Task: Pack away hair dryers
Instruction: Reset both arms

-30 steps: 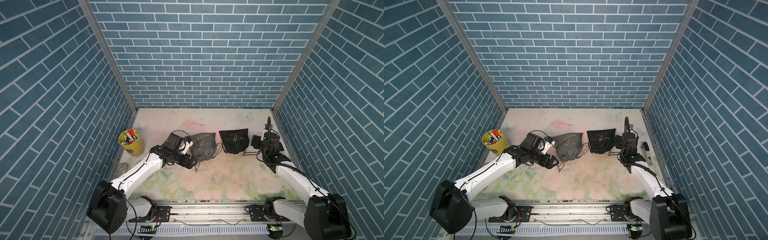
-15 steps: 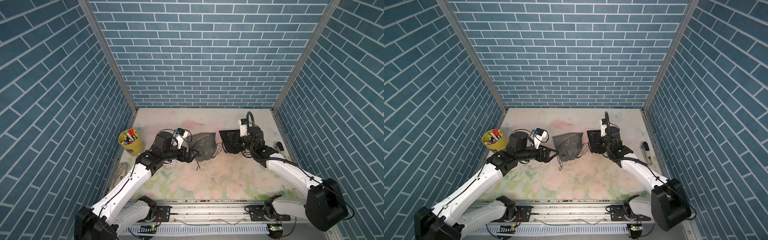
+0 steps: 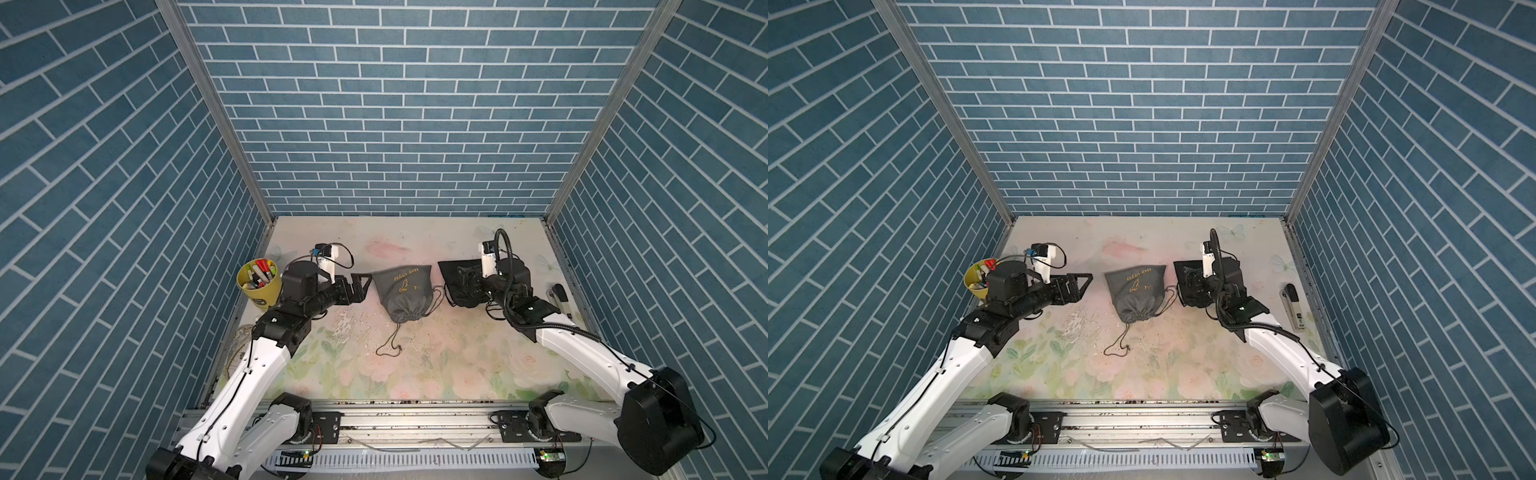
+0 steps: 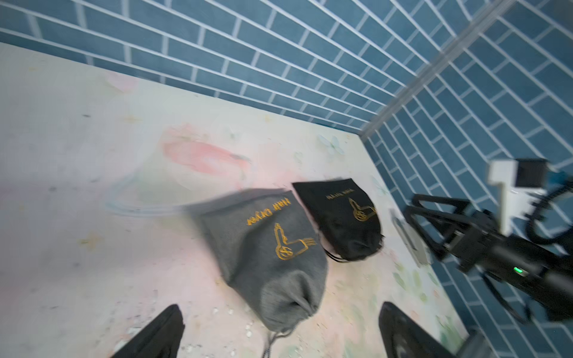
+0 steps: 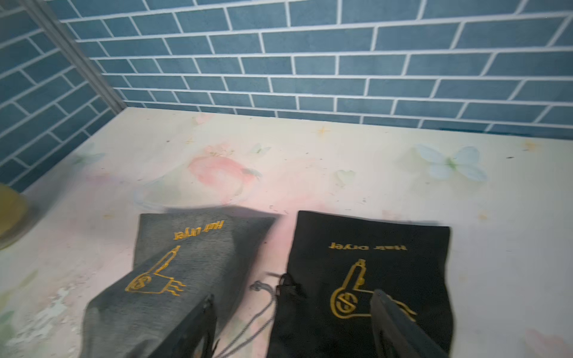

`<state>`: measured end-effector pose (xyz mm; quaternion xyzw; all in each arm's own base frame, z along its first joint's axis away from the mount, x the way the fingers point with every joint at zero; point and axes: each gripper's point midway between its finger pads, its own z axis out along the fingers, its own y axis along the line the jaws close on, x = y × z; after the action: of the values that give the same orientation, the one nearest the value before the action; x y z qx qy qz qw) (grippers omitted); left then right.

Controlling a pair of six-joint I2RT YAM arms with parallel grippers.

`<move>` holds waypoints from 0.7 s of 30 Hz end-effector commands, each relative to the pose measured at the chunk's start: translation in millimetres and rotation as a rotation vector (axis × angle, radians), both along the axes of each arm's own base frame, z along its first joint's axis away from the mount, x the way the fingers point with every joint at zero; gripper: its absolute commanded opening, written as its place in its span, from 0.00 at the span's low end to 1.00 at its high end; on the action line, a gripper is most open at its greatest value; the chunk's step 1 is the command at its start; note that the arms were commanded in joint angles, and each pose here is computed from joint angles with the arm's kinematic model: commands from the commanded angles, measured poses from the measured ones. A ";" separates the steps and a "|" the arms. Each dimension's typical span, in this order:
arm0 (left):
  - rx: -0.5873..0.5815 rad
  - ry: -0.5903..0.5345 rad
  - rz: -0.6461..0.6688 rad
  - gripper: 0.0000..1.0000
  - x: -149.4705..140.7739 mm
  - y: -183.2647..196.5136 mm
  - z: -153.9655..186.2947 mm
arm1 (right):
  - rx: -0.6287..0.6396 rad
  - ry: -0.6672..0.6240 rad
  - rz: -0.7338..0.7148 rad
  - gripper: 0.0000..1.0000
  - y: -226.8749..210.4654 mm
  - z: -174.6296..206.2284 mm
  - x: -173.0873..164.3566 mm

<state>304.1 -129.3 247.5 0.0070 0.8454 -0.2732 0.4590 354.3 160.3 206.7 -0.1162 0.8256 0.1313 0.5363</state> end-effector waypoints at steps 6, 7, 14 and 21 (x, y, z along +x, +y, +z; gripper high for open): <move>0.320 0.010 0.314 1.00 25.3 83.2 -29.3 | -0.188 -0.102 -0.347 0.79 -123.9 -33.5 5.8; 0.329 -0.003 0.345 1.00 28.3 90.7 -30.0 | -0.194 -0.096 -0.370 0.79 -132.3 -40.7 4.7; 0.402 -0.058 0.499 1.00 38.1 131.7 -51.1 | -0.173 -0.110 -0.441 0.79 -165.4 -74.2 11.1; 0.439 -0.098 0.571 1.00 50.7 154.4 -72.6 | -0.162 -0.080 -0.410 0.77 -172.6 -104.5 33.5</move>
<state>342.5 12.9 162.5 -0.1123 0.8557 0.0298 0.5042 370.4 -17.0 85.9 0.0345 0.8423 -0.0568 0.5348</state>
